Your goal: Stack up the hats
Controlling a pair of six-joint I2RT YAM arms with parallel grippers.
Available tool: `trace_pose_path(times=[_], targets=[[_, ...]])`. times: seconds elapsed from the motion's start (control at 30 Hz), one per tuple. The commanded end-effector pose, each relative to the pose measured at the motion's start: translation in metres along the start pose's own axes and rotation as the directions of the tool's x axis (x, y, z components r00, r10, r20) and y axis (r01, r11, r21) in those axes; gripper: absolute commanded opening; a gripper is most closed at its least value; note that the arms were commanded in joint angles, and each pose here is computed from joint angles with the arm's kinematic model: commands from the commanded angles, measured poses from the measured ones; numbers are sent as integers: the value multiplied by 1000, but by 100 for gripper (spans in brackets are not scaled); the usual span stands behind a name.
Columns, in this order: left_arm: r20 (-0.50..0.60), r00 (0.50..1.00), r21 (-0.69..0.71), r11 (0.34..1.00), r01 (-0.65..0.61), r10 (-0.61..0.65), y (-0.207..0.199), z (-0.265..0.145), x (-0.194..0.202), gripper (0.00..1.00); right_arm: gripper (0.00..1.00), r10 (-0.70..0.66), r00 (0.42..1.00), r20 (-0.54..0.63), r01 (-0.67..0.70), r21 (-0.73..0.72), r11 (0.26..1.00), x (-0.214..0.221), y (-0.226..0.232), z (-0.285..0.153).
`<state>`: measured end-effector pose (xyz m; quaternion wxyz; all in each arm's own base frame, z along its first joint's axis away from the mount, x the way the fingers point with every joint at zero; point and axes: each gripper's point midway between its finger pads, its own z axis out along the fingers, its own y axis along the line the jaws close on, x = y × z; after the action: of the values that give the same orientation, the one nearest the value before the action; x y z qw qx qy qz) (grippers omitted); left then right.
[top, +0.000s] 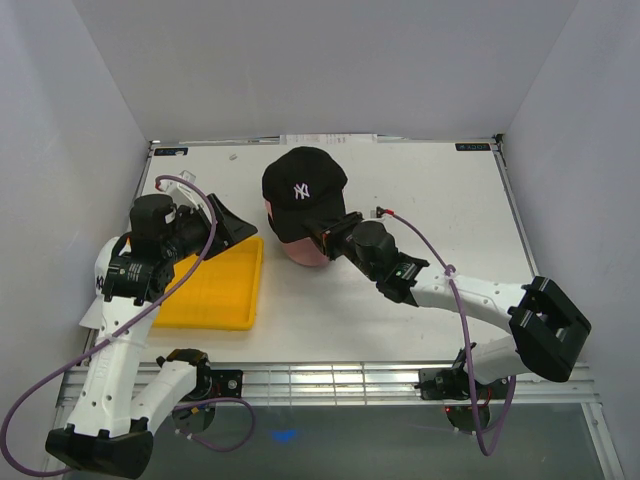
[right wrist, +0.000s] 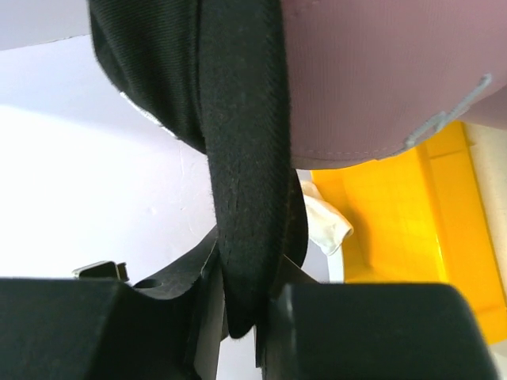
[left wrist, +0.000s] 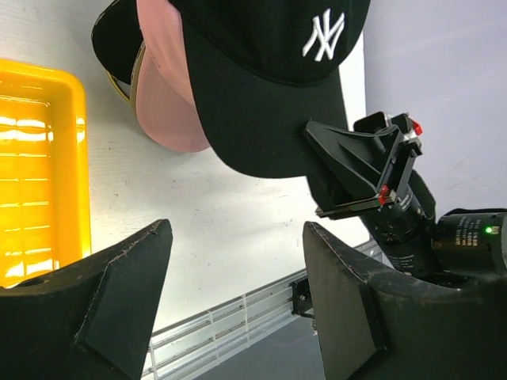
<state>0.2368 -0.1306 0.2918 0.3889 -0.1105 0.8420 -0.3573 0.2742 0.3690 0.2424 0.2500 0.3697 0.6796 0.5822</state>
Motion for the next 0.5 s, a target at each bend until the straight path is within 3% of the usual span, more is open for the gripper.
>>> trace_pose_path(times=[0.0, 0.47], targets=[[9, 1000, 11, 1000, -29, 28, -1, -4, 1, 77, 19, 19, 1000, 5, -19, -109, 994, 0, 45, -4], [5, 999, -3, 999, -42, 42, 3, -2, 2, 77, 8, -2, 999, -42, -11, -292, 956, 0, 94, -8]])
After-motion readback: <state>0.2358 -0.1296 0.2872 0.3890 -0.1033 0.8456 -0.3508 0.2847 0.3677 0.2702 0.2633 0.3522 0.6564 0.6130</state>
